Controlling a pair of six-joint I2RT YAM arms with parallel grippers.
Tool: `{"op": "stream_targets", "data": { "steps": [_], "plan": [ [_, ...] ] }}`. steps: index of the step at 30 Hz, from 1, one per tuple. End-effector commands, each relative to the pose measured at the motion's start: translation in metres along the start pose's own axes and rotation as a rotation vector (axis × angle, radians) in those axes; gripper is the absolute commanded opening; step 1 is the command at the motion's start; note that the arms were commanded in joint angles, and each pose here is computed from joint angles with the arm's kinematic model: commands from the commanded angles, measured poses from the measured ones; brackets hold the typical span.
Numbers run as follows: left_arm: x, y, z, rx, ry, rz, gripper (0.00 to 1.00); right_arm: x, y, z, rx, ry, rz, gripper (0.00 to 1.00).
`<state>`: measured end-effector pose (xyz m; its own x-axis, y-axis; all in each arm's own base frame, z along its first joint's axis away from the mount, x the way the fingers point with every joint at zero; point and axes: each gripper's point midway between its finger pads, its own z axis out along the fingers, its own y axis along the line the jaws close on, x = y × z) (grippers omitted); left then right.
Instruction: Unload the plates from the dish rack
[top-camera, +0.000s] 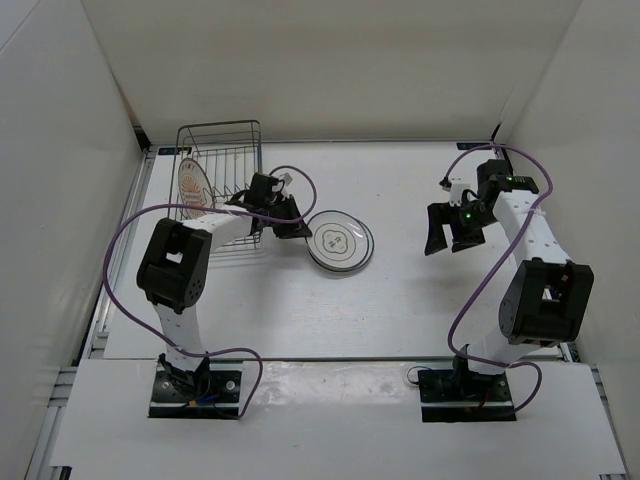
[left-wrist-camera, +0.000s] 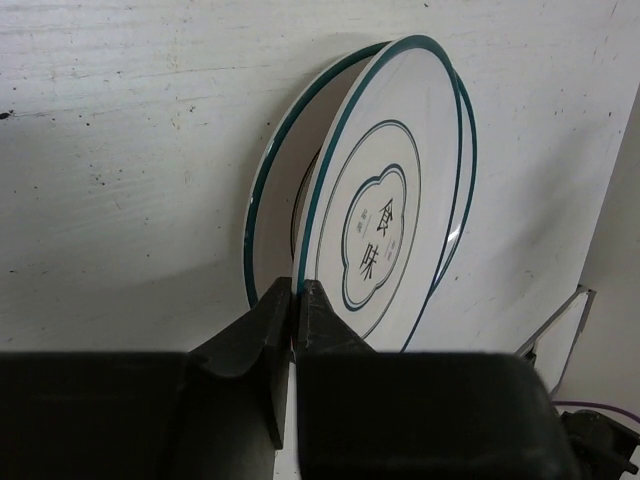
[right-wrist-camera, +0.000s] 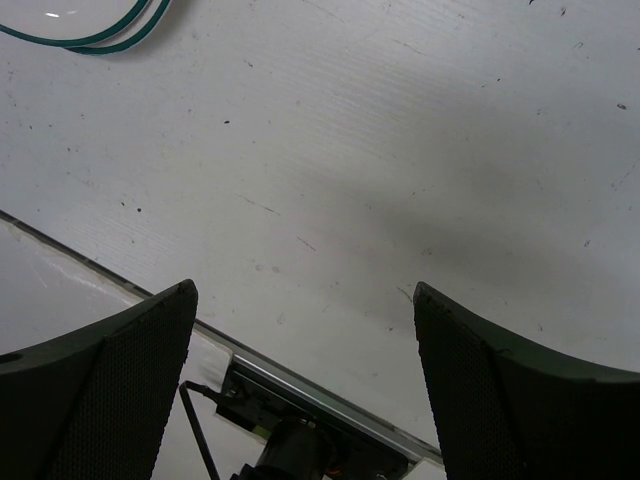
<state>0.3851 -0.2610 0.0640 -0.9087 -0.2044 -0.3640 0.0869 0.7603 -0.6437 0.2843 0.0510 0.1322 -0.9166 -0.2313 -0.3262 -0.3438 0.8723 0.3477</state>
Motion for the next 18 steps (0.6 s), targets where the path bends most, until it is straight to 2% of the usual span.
{"op": "stream_targets", "data": {
  "steps": [1,2,9,12,13,18],
  "plan": [
    [-0.011,-0.02,-0.006,0.041,-0.021,0.043,0.17,0.002,0.003,-0.007,-0.003,-0.012,-0.022,0.9],
    [-0.009,-0.018,-0.005,0.04,-0.013,0.04,0.17,0.002,0.003,-0.007,-0.002,-0.009,-0.02,0.9],
    [-0.001,-0.011,-0.003,0.018,0.022,0.041,0.36,0.004,0.005,-0.007,-0.016,-0.004,-0.023,0.9],
    [0.0,-0.008,-0.003,0.003,0.032,0.039,0.5,0.003,0.006,-0.006,-0.021,-0.006,-0.025,0.9],
    [0.003,-0.007,-0.003,-0.005,0.041,0.038,0.58,0.004,0.006,-0.006,-0.021,-0.006,-0.028,0.9],
    [0.005,-0.002,-0.001,-0.046,0.069,0.053,0.7,0.004,0.006,-0.006,-0.023,-0.004,-0.026,0.9]
  ]
}}
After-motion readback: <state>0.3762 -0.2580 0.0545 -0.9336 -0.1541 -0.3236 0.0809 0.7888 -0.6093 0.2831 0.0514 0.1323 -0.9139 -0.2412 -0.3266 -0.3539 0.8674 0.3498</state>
